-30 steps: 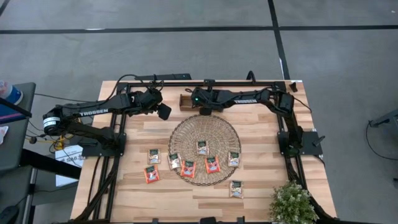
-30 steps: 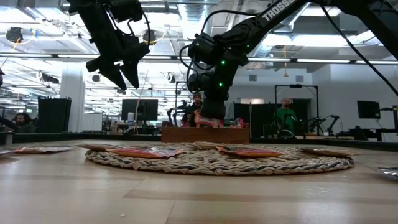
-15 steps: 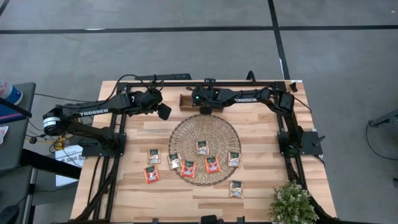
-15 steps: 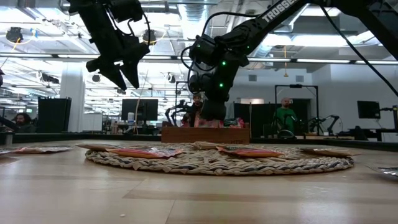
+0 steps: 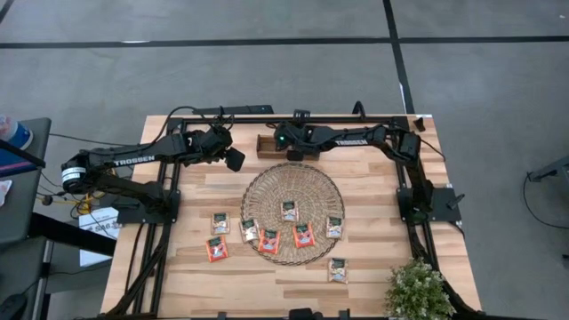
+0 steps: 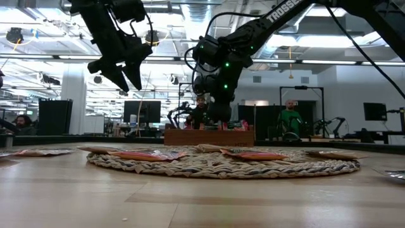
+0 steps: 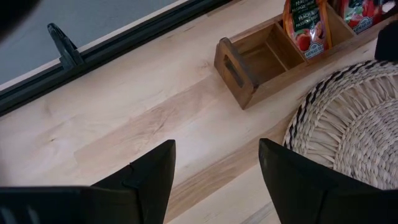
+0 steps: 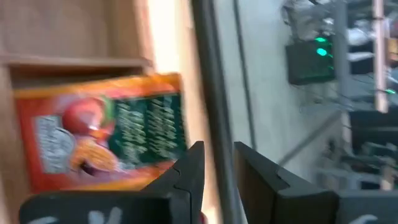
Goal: Pick & Place Tea
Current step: Put the orange tea bag into the middle section of the wooden organizer
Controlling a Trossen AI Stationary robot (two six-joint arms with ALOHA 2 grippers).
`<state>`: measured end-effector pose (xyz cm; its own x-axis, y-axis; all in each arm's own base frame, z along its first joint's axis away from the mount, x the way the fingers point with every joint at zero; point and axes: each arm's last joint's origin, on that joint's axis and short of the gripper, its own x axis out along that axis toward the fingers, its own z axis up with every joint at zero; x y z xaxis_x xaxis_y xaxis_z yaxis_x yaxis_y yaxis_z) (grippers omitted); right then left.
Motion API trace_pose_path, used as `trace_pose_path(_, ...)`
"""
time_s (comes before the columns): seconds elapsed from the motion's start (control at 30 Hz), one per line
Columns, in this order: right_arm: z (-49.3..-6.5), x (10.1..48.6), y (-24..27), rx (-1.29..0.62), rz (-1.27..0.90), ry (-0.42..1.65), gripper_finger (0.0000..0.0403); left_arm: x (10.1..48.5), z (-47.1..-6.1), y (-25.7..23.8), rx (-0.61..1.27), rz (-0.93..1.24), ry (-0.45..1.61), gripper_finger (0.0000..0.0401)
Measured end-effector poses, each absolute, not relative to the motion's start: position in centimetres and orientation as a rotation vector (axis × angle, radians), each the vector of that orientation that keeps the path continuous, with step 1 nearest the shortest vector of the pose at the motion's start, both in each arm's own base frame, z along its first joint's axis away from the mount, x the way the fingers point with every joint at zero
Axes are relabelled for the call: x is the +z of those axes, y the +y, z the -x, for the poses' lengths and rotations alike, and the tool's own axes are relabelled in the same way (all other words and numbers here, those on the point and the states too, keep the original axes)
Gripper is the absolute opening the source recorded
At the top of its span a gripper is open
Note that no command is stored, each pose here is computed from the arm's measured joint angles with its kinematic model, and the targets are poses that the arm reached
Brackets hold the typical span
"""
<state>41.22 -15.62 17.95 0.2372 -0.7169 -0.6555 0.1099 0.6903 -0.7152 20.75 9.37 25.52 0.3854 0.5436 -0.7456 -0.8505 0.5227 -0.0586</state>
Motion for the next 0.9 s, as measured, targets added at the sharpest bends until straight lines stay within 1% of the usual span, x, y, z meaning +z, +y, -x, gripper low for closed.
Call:
trace_pose_path(0.13, -41.2, 19.5, -15.0, -0.682, 0.684, 1.3, 0.0077, 25.5, -20.8, 9.3, 0.903, 0.494, 0.745, 0.0223)
trace_pose_path(0.23, -40.5, 20.7, -13.8, -0.616, 0.678, 1.419, 0.0077, 25.4, -20.8, 9.2, 0.867, 0.516, 0.761, 0.0223)
trace_pose_path(0.3, -39.5, 22.1, -12.5, -0.523, 0.607, 1.448, 0.0077, 25.3, -20.8, 9.0, 0.839, 0.529, 0.78, 0.0223)
trace_pose_path(0.43, -37.2, 26.2, -10.0, -0.359, 0.378, 1.376, 0.0077, 25.2, -20.8, 8.3, 0.821, 0.528, 0.812, 0.0223)
trace_pose_path(0.53, -35.0, 29.6, -8.6, -0.307, 0.272, 1.314, 0.0077, 25.1, -21.1, 7.6, 0.799, 0.53, 0.816, 0.0223)
trace_pose_path(0.63, -32.5, 32.0, -7.3, -0.285, 0.221, 1.291, 0.0077, 25.1, -21.4, 6.6, 0.753, 0.511, 0.826, 0.0223)
trace_pose_path(0.73, -29.7, 32.7, -5.6, -0.258, 0.183, 1.261, 0.0077, 25.1, -21.7, 5.4, 0.702, 0.49, 0.836, 0.0223)
trace_pose_path(0.8, -27.9, 32.1, -4.4, -0.208, 0.151, 1.244, 0.0077, 25.1, -21.9, 4.6, 0.671, 0.485, 0.841, 0.0223)
trace_pose_path(0.9, -26.1, 30.3, -2.5, -0.093, 0.083, 1.165, 0.0077, 25.2, -22.1, 3.7, 0.638, 0.482, 0.839, 0.0223)
